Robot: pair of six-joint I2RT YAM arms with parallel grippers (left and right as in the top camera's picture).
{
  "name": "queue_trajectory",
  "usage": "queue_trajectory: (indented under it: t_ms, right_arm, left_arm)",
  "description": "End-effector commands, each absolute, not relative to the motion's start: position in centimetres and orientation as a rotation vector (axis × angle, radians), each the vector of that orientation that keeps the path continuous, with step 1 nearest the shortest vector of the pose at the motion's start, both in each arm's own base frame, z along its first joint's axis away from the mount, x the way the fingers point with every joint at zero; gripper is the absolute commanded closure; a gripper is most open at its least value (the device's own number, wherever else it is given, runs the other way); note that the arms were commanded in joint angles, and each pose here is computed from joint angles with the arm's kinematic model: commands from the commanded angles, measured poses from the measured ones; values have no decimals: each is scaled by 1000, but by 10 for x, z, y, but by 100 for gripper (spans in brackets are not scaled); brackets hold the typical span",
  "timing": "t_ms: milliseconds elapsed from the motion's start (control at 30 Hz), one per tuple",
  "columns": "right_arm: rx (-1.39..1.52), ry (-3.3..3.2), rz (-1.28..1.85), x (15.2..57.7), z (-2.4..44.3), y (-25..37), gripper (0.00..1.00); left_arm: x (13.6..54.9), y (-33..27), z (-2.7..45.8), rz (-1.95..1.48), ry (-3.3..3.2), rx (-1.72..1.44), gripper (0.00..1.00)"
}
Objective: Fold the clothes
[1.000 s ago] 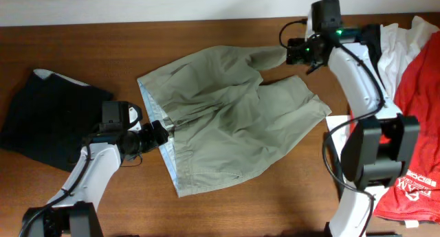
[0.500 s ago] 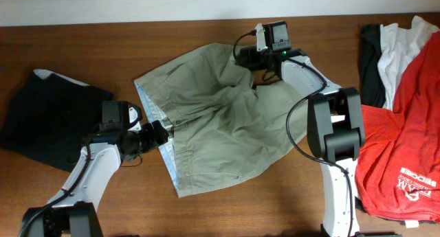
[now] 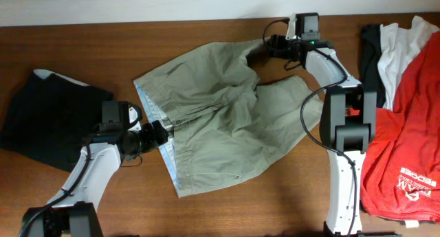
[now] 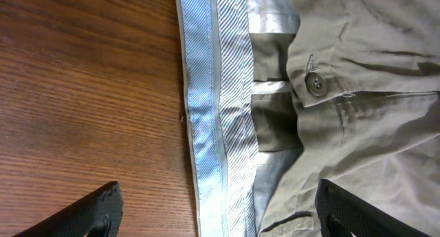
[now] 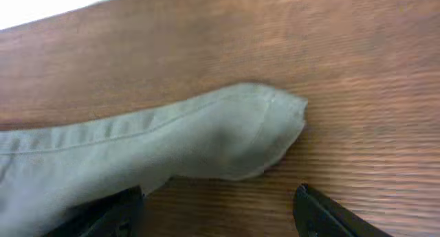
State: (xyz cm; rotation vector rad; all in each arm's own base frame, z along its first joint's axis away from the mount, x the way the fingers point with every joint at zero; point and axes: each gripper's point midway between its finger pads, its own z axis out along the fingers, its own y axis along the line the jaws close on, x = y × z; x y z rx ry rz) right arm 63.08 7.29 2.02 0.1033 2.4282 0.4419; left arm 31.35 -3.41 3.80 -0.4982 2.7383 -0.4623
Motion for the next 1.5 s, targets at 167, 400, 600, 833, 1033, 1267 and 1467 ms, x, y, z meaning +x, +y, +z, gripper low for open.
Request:
queue_trajectory:
  t_ms: [167,400,600,833,1033,1267,1467]
  right_arm:
    - [-124,2186,769,650,55,143,16]
    - [-761,1695,1517,572,163,204,48]
    - [-132,2244,1112,617,58,125,35]
    - [-591,2084,1904,504,111,261,10]
    - [-292,2290,1433,563,92,216,96]
    - [-166,2590,743,564,106,84,37]
    - [-415,2454,699,596,57,162,34]
  left_arm:
    - [313,-34,37,-450,2741,-480,11]
    - [313,-34,37,-451,2742,-480,11]
    - [313,-34,37,-450,2741,-480,11]
    - [314,-34,37,-451,2738,-479,11]
    - [314,-34,38,-451,2738,-478,11]
    - [338,-33,48,-457,2634,-439,11]
    - [354,-33,49,-461,2579,-419,11]
